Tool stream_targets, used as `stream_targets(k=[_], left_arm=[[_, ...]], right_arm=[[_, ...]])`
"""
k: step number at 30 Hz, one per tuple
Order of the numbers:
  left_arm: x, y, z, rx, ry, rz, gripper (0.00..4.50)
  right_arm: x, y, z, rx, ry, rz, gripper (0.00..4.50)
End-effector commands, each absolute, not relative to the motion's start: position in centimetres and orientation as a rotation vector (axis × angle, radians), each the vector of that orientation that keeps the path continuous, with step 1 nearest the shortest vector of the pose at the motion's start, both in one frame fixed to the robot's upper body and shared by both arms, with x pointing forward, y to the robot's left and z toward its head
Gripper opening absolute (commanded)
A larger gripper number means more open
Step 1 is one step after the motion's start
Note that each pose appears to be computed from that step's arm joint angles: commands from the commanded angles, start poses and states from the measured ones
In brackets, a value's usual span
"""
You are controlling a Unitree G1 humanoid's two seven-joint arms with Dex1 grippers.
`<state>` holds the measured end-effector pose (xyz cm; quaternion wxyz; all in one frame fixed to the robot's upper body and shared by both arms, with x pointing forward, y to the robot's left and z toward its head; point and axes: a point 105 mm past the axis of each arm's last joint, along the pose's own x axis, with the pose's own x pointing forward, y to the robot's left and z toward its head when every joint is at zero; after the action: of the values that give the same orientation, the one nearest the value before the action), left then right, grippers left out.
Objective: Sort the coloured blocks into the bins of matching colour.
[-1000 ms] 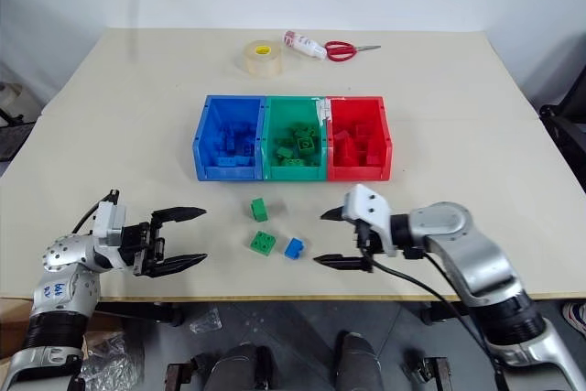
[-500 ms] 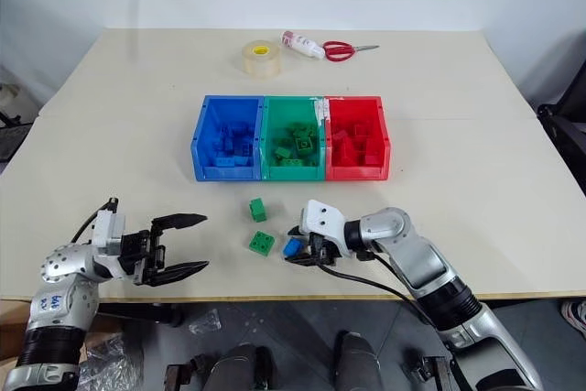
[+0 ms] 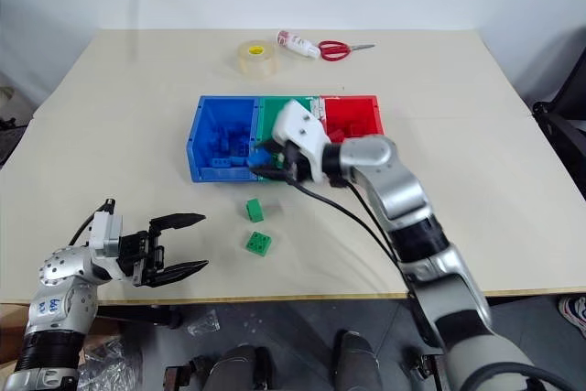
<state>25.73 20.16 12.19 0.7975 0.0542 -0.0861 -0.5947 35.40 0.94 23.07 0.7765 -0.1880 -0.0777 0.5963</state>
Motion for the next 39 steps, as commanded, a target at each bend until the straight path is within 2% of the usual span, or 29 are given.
stream_targets(k=[1,4,8,12,13,16,21,29,35,39], left_arm=[[25.8,20.0,12.9,0.135,-0.225,-1.272,4.5],[25.9,19.9,12.8,0.135,-0.227,-1.271,4.5],[25.9,19.7,12.8,0.134,-0.233,-1.27,4.5],[26.1,19.7,12.8,0.134,-0.237,-1.266,4.5],[26.1,19.7,12.8,0.134,-0.237,-1.266,4.5],[26.1,19.7,12.7,0.129,-0.233,-1.273,4.5],[26.1,19.7,12.6,0.124,-0.222,-1.289,4.5],[26.0,20.0,12.4,0.131,-0.193,-1.298,4.5],[25.2,21.2,12.6,0.162,-0.159,-1.235,4.5],[24.1,21.9,12.6,0.203,-0.109,-1.123,4.5]], right_arm=[[37.6,2.7,25.1,-0.416,-0.262,1.225,1.63],[39.4,4.5,25.6,-0.406,-0.272,1.169,1.63],[40.7,5.9,26.1,-0.377,-0.3,1.094,2.93],[40.1,5.6,25.6,-0.369,-0.327,1.142,4.25],[39.9,5.3,25.4,-0.368,-0.333,1.159,4.44],[39.0,3.6,24.5,-0.377,-0.326,1.222,4.44],[34.6,-1.6,21.6,-0.414,-0.231,1.41,4.44],[29.3,-10.8,17.5,-0.465,0.013,1.464,4.44],[28.1,-14.1,17.3,-0.458,0.088,1.456,4.44],[29.1,-14.7,17.2,-0.458,0.101,1.429,4.44]])
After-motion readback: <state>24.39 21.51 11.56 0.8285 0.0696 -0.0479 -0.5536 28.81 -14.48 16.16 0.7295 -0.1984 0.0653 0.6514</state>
